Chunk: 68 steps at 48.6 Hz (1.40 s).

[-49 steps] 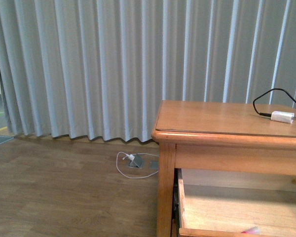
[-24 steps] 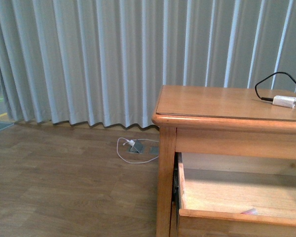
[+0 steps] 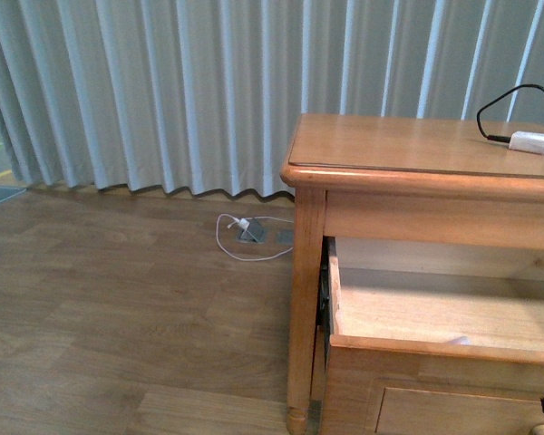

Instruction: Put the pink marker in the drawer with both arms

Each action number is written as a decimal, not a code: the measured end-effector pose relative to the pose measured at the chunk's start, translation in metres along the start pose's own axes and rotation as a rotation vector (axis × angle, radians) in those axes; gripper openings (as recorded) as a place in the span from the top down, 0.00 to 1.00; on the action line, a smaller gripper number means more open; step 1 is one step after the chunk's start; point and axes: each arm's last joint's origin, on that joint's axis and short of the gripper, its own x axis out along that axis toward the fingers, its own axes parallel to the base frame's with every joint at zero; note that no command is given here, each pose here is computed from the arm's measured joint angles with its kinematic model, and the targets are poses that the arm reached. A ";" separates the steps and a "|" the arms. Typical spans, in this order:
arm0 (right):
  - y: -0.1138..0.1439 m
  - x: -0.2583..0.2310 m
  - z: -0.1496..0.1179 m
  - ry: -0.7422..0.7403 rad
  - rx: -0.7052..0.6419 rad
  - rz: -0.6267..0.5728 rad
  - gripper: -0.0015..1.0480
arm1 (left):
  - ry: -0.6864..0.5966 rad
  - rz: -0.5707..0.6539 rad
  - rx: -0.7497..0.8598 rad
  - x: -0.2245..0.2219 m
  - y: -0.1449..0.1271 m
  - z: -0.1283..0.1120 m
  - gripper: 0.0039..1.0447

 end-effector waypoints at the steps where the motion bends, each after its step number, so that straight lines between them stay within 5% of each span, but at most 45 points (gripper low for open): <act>1: 0.000 0.002 0.000 0.000 0.003 -0.004 0.08 | 0.000 0.000 0.000 0.000 0.000 0.000 0.05; 48: 0.006 0.116 0.077 -0.343 -0.009 -0.120 0.08 | 0.000 0.000 0.000 0.000 0.000 0.000 0.05; 68: 0.000 0.127 0.081 -0.399 -0.013 -0.121 0.08 | 0.000 0.000 0.000 0.000 0.000 0.000 0.05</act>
